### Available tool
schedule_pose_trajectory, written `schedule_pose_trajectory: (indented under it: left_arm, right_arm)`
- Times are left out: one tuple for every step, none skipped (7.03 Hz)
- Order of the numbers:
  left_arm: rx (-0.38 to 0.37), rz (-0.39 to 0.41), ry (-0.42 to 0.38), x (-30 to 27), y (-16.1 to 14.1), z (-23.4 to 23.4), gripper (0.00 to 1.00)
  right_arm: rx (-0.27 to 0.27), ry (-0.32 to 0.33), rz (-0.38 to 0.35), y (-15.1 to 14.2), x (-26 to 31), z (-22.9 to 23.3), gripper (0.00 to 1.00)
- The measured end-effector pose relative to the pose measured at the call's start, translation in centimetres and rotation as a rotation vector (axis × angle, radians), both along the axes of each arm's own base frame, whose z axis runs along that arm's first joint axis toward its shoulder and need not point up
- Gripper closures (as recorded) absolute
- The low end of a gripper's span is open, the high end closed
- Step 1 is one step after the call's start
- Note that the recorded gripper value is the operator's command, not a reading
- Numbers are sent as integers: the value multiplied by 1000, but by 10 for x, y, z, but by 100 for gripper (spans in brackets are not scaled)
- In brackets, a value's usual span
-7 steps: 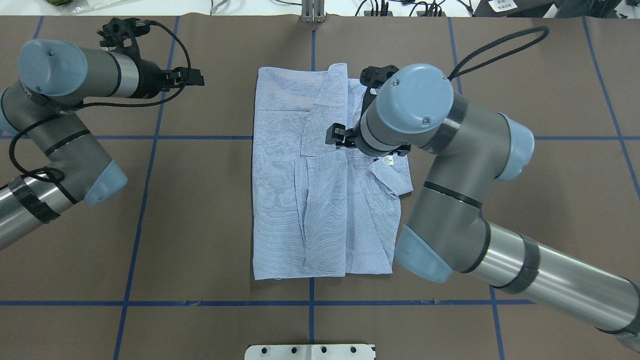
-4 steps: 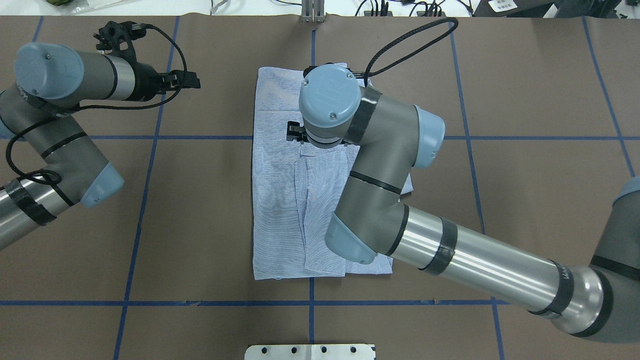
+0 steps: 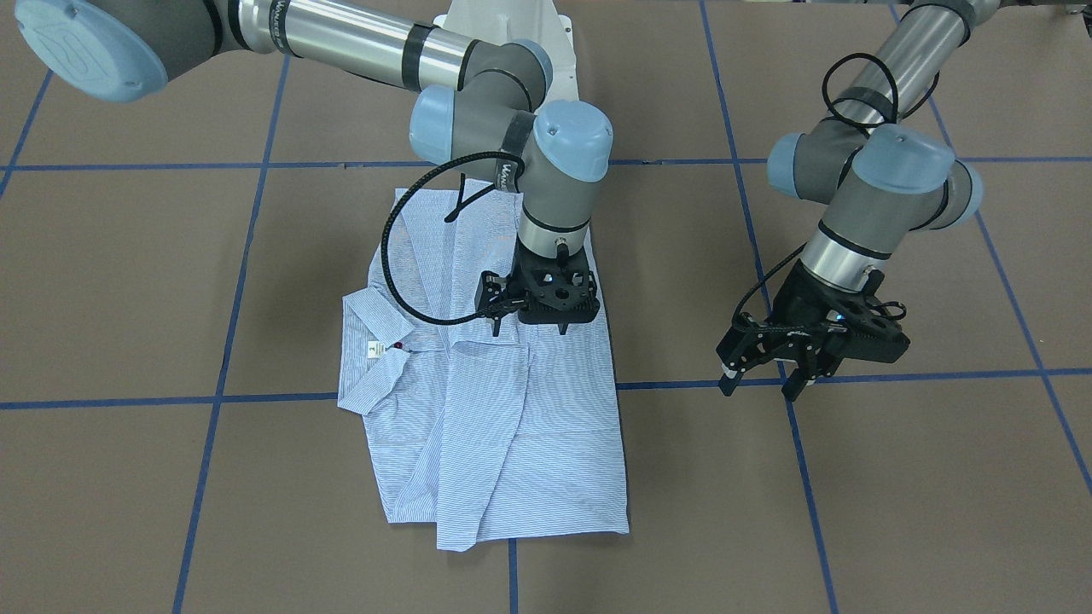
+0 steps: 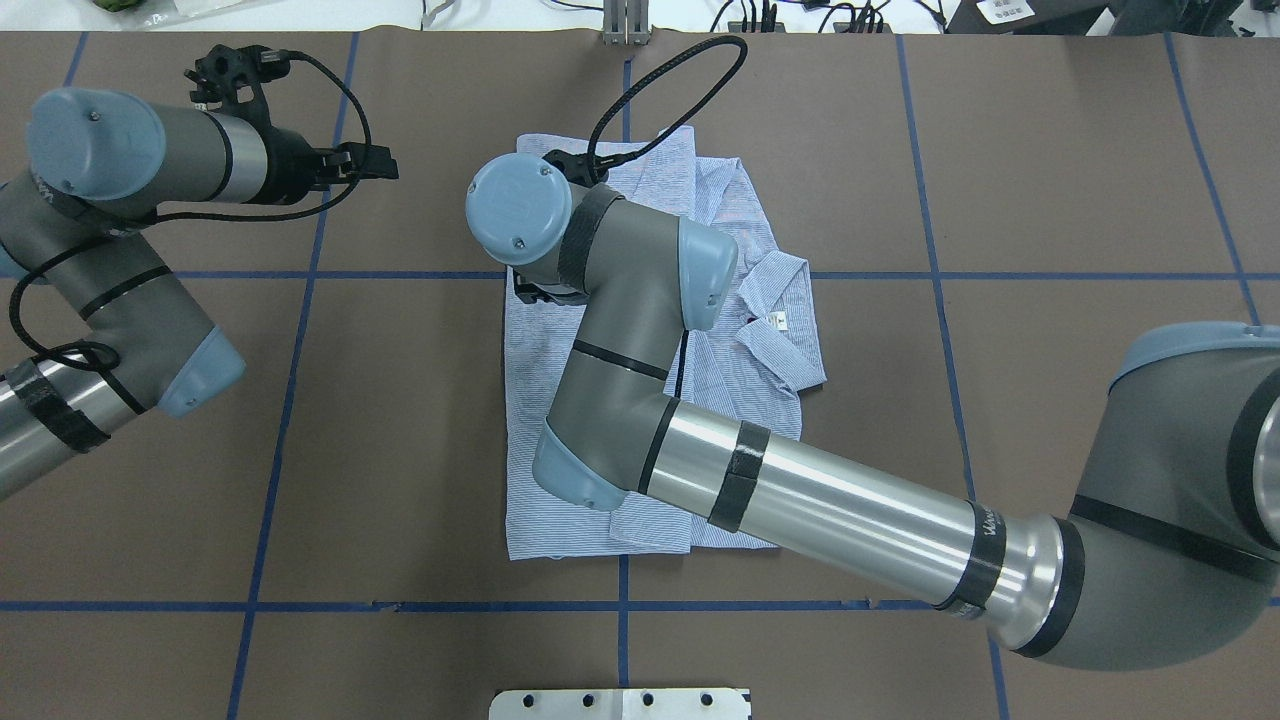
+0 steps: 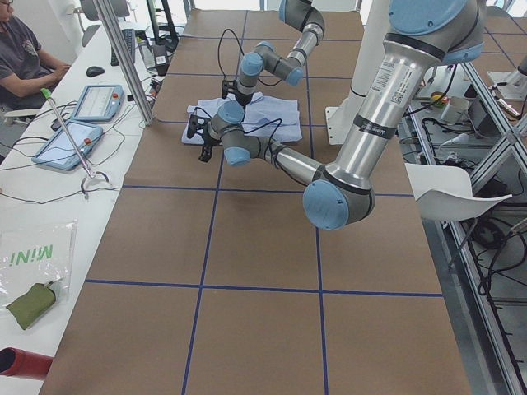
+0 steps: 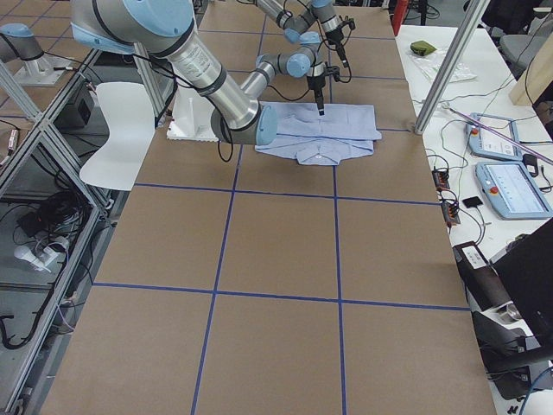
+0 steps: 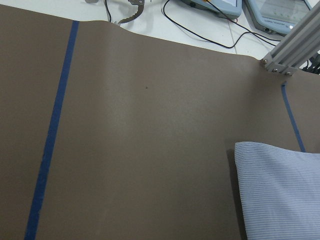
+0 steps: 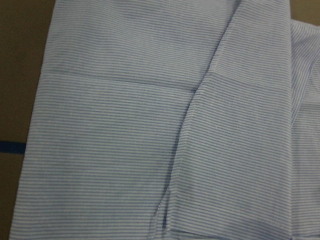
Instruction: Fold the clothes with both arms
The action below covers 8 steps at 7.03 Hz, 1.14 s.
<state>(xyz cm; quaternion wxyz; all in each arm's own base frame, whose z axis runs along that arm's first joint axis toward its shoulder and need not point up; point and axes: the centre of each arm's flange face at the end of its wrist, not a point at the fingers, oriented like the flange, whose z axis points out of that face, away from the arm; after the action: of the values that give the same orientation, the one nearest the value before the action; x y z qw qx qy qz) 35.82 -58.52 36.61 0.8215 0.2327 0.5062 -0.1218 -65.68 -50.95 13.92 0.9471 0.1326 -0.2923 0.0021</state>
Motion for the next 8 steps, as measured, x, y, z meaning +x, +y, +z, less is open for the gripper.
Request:
schedule_pose_trajectory:
  left_arm:
    - [-3,26,-6,-5,3,7,0]
    - [-10,68,-11,-15,12,19,0]
    - [-18,97,-10,-28,24,28,0]
    - [-21,108,-10,-36,34,34,0]
    - [-23,110,-11,-39,38,36,0]
    - [-24,111,-12,-40,40,37,0]
    - [-25,112,-12,-40,40,38,0]
    - [-26,112,-12,-40,41,38,0]
  right_arm:
    - [7,25,-27,1,-5,7,8]
    - [7,39,-42,3,-9,11,11]
    - [4,48,-52,7,-12,13,14]
    - [0,55,-59,11,-15,16,21]
    - [-1,61,-66,14,-18,18,30]
    - [0,66,-71,16,-20,20,30]
    - [1,72,-76,17,-21,23,30]
    - [4,81,-80,17,-22,28,30]
